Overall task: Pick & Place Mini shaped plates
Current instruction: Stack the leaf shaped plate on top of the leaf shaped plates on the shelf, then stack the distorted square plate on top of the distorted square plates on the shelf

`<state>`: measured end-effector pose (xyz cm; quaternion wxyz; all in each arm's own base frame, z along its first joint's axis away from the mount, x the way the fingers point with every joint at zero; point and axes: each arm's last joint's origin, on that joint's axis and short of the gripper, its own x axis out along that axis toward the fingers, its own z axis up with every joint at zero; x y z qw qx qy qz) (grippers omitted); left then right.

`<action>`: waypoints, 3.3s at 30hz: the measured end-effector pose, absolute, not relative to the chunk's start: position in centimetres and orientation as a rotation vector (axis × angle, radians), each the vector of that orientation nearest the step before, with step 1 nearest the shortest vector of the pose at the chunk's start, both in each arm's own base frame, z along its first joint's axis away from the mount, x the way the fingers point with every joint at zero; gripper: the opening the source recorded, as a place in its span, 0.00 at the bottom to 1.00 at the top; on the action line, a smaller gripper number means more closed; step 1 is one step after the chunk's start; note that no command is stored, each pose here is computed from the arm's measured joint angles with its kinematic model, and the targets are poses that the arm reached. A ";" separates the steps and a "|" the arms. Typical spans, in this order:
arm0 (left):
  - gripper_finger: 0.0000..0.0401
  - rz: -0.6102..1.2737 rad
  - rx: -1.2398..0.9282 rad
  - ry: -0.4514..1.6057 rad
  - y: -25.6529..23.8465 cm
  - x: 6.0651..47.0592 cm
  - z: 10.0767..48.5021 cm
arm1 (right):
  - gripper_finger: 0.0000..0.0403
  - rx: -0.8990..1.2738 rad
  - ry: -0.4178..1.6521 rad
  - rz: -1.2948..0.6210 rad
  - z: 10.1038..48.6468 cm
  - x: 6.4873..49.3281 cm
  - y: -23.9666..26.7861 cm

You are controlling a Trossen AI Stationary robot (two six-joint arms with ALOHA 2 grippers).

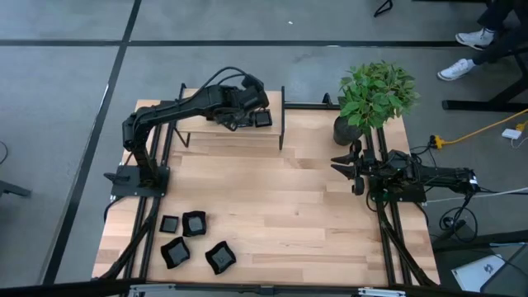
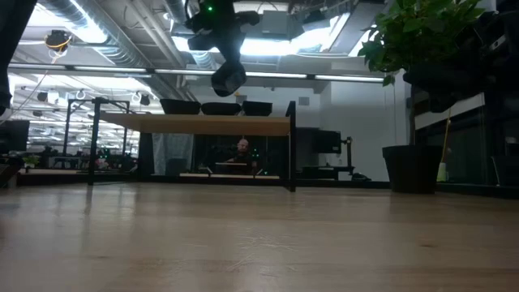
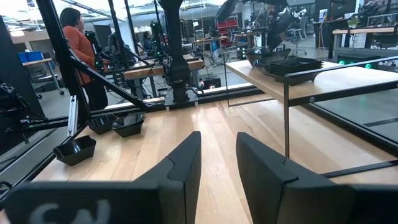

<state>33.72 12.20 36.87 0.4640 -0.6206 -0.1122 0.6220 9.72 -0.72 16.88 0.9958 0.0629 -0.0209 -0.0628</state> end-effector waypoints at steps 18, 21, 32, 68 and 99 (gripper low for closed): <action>0.02 1.636 -1.672 -0.225 13.1 32.5 36.2 | 0.26 0.126 -0.042 -0.126 16.9 9.7 -0.7; 0.04 1.636 -1.728 -0.186 13.6 32.3 36.1 | 0.26 0.126 -0.042 -0.126 16.9 9.7 -0.7; 0.23 1.631 -1.721 -0.141 14.1 32.2 36.1 | 0.26 0.126 -0.042 -0.126 16.9 9.7 -0.7; 0.33 1.333 -1.257 0.447 10.6 33.5 36.0 | 0.26 0.126 -0.042 -0.125 16.9 9.7 -0.7; 0.01 1.047 -1.293 0.799 0.1 35.3 33.2 | 0.26 0.126 -0.042 -0.126 16.9 9.7 -0.7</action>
